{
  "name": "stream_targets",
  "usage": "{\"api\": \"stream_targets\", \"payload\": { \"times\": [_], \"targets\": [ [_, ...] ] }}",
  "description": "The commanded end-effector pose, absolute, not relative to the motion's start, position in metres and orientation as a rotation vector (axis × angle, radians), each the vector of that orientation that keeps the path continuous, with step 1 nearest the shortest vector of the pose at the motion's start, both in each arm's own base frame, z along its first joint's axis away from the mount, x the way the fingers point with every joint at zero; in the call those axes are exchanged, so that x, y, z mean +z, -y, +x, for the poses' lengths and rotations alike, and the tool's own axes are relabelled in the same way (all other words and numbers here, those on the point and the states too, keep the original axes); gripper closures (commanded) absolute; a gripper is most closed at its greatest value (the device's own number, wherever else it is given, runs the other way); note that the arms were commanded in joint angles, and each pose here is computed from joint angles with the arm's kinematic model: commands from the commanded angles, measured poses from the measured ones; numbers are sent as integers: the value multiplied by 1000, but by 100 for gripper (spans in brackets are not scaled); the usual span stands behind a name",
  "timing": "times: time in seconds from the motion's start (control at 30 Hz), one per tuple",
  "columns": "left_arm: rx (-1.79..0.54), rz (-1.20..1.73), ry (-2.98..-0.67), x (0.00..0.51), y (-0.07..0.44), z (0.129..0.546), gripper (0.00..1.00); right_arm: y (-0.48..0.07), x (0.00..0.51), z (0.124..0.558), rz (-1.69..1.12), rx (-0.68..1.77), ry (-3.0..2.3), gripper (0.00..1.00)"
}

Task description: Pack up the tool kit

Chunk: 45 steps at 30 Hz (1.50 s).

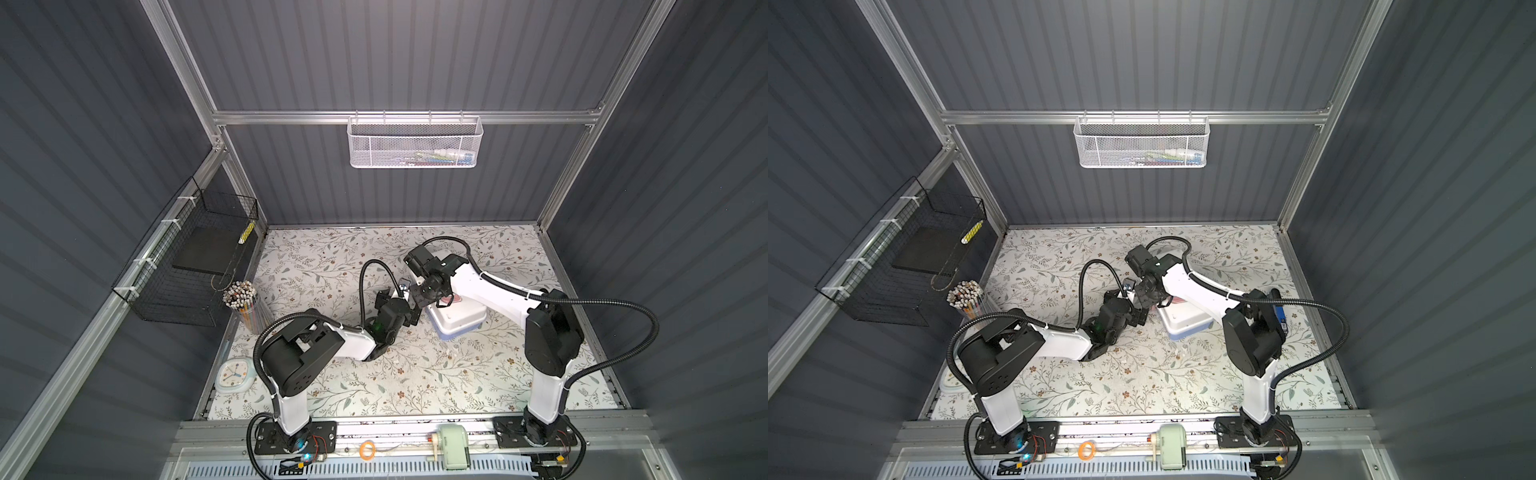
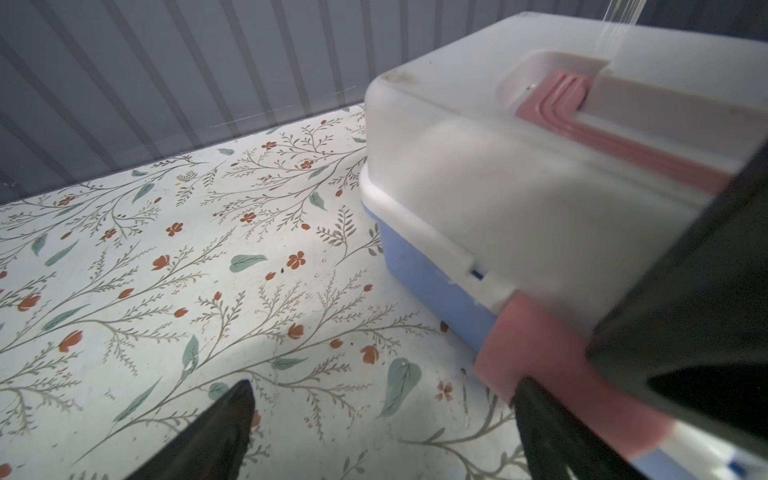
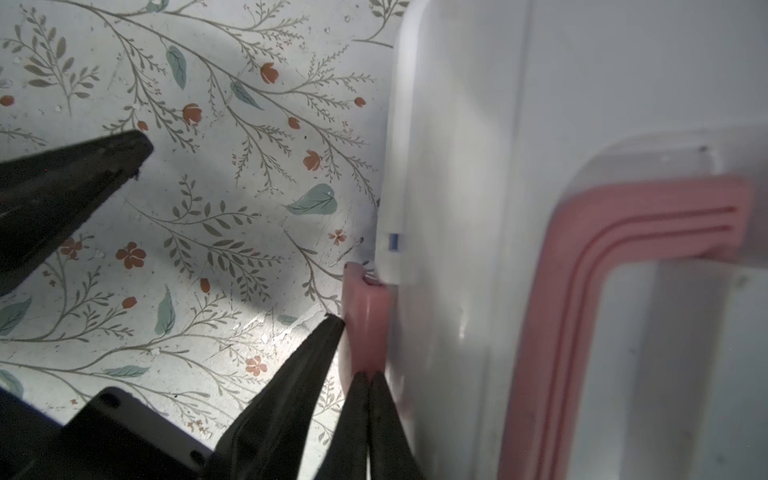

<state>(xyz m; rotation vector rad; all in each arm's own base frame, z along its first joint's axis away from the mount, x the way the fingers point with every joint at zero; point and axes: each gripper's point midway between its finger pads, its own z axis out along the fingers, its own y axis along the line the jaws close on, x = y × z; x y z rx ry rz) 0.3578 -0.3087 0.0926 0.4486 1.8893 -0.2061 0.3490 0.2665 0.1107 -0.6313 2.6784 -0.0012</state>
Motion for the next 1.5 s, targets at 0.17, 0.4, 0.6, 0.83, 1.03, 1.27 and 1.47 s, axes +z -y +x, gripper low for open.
{"api": "stream_targets", "payload": {
  "times": [0.17, 0.4, 0.6, 0.83, 1.03, 1.27, 1.47],
  "targets": [
    [-270, 435, -1864, 99, 324, 362, 2, -256, 102, 345, -633, -73, -2719, 93],
    [-276, 432, -1857, 102, 325, 362, 1, -259, 110, 345, -626, -45, -2703, 92],
    [-286, 444, -1853, 104, 325, 359, 2, -269, 129, 343, -605, 65, -2660, 90],
    [-354, 510, -1857, 103, 320, 352, 2, -263, 165, 343, -554, 133, -2555, 87],
    [-401, 619, -1857, 100, 326, 345, 5, -242, 170, 348, -469, 188, -2530, 78],
    [-531, 745, -1825, 98, 327, 335, 12, -229, 162, 351, -391, 353, -2515, 69],
    [-695, 924, -1765, 92, 338, 322, 28, -224, 158, 351, -369, 385, -2519, 66]
  ]
}}
